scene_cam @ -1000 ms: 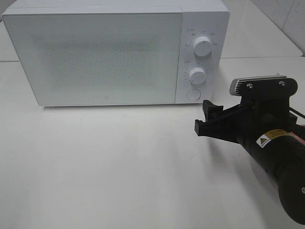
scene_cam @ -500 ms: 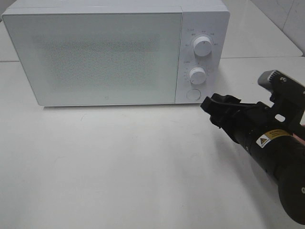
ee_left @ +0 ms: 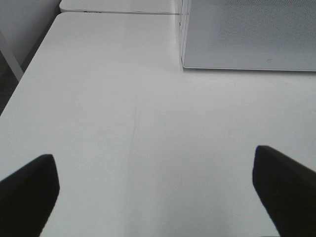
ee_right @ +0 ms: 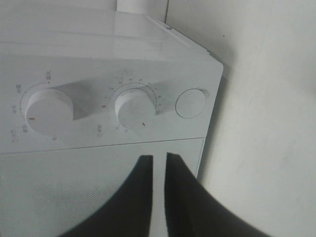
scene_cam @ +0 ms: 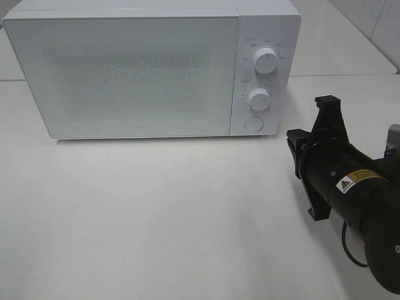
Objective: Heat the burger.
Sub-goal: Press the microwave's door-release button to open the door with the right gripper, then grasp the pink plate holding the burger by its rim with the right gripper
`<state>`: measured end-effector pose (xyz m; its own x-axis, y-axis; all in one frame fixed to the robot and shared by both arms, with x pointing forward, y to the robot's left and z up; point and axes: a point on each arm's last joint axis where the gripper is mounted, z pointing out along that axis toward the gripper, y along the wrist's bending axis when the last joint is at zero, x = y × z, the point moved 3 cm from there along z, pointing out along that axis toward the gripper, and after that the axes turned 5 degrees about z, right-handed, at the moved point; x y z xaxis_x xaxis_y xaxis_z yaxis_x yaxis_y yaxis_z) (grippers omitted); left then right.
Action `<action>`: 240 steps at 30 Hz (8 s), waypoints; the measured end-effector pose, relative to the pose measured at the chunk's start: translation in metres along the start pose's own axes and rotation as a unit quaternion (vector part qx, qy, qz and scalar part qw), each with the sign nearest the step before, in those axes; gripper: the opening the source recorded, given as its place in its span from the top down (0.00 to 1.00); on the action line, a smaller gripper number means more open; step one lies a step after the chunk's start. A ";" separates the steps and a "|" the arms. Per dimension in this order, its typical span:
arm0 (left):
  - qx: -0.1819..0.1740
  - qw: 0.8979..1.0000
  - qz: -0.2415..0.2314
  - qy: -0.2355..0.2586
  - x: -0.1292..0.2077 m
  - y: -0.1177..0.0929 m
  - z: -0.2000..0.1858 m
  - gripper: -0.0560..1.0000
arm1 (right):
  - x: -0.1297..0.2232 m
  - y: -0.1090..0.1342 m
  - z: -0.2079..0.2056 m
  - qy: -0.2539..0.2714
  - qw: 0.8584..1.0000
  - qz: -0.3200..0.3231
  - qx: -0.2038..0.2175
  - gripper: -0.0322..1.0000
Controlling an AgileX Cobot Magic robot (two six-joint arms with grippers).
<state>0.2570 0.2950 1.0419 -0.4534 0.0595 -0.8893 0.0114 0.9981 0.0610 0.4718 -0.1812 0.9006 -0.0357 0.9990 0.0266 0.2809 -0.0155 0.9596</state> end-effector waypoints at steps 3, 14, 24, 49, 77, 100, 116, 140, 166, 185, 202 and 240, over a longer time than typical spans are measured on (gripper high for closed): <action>0.000 1.000 0.000 0.000 0.000 0.000 0.000 0.01 | -0.001 0.000 0.000 -0.004 1.000 0.018 0.000 0.88; 0.000 1.000 0.000 0.000 0.000 0.000 0.000 0.01 | -0.004 0.000 0.000 -0.018 0.997 0.081 0.000 0.95; 0.000 1.000 0.000 0.000 0.000 0.000 0.000 0.01 | -0.005 -0.005 0.004 -0.030 0.996 0.080 0.005 0.95; 0.000 1.000 0.000 0.000 0.000 0.000 0.000 0.01 | 0.032 -0.024 0.074 -0.046 0.994 0.092 0.035 0.95; 0.000 1.000 0.000 0.000 0.000 0.000 0.000 0.01 | 0.031 -0.023 0.128 -0.043 0.995 0.050 0.074 0.95; 0.000 1.000 0.000 0.000 0.000 0.000 0.000 0.01 | 0.032 -0.025 0.145 -0.053 0.995 0.054 0.069 0.95; 0.000 1.000 0.000 0.000 0.000 0.000 0.000 0.01 | 0.039 -0.025 0.158 -0.093 0.993 0.066 0.044 0.95; 0.000 1.000 0.000 0.000 0.000 0.000 0.000 0.01 | 0.035 -0.023 0.151 -0.059 0.995 0.047 0.066 0.95; 0.000 1.000 0.000 0.000 0.000 0.000 0.000 0.01 | 0.022 -0.005 0.089 0.027 0.978 -0.135 0.156 0.95; 0.000 1.000 0.000 0.000 0.000 0.000 0.000 0.01 | 0.047 -0.001 0.034 0.287 0.823 -0.438 0.219 0.95; 0.000 1.000 0.000 0.000 0.000 0.000 0.000 0.01 | 0.030 0.026 -0.030 0.421 0.619 -0.629 0.209 0.93; 0.000 1.000 0.000 0.000 0.000 0.000 0.000 0.01 | -0.081 0.065 -0.047 0.312 0.609 -0.637 0.355 0.03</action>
<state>0.2570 0.2950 1.0419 -0.4534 0.0595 -0.8893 0.0114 0.9981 0.0610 0.4475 -0.2652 0.9740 -0.9539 -0.0315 -0.2985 -0.0193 0.9989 -0.0437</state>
